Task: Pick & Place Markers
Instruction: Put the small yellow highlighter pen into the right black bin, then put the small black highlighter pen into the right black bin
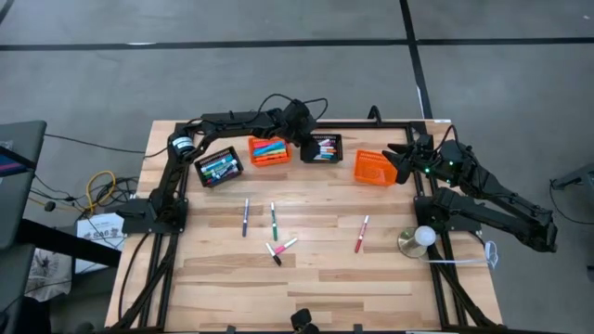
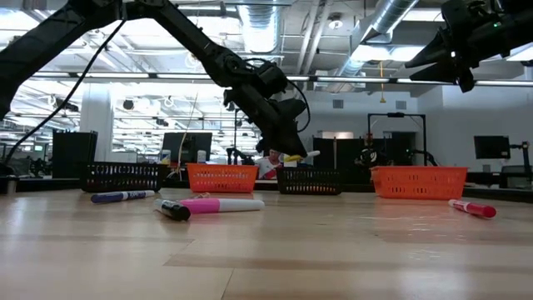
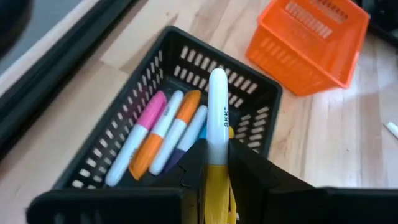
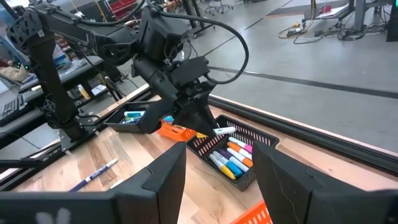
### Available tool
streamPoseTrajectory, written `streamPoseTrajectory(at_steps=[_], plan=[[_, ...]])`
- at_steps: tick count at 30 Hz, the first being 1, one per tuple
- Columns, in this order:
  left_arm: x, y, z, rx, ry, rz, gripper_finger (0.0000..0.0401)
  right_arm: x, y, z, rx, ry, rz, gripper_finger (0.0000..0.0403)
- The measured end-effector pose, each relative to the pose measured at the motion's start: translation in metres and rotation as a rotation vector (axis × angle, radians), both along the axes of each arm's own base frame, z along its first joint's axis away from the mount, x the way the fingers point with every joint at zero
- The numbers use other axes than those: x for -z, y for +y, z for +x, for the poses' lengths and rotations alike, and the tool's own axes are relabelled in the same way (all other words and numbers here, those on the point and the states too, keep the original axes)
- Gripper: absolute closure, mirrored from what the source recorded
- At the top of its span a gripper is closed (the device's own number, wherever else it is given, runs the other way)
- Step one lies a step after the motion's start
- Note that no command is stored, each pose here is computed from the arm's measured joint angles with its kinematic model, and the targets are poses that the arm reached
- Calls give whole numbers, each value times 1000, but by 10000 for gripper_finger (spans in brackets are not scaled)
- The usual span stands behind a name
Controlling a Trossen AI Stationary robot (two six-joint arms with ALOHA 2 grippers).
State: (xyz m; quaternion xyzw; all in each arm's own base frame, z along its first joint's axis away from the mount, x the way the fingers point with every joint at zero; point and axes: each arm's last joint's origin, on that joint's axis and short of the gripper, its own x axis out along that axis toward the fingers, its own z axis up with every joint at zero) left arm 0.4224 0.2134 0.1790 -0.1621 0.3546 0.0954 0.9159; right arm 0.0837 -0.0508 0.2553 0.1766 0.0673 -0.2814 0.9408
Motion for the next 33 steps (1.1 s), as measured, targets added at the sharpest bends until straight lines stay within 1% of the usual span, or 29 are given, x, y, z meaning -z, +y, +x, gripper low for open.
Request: streamPoseTrajectory(at_steps=[6, 10, 15, 23, 25, 28, 31, 33], plan=[[3, 3, -1, -47, 3, -44, 347, 0, 0, 0, 2, -4, 6, 229], [3, 4, -1, -73, -2, -67, 334, 0, 0, 0, 2, -4, 6, 230], [2, 2, 0, -73, -6, -61, 311, 0, 0, 0, 2, -4, 6, 231], [1, 0, 2, -65, -7, -44, 291, 0, 0, 0, 2, -4, 7, 230], [-5, -2, 0, -81, -15, -67, 289, 0, 0, 0, 1, -4, 7, 231], [-33, -11, -5, -47, -61, -103, 289, 0, 0, 0, 2, -4, 7, 232], [-66, -35, -12, 5, -101, -101, 291, 0, 0, 0, 2, -4, 7, 231], [-81, -57, -16, 14, -111, -98, 292, 0, 0, 0, 2, -5, 6, 230]])
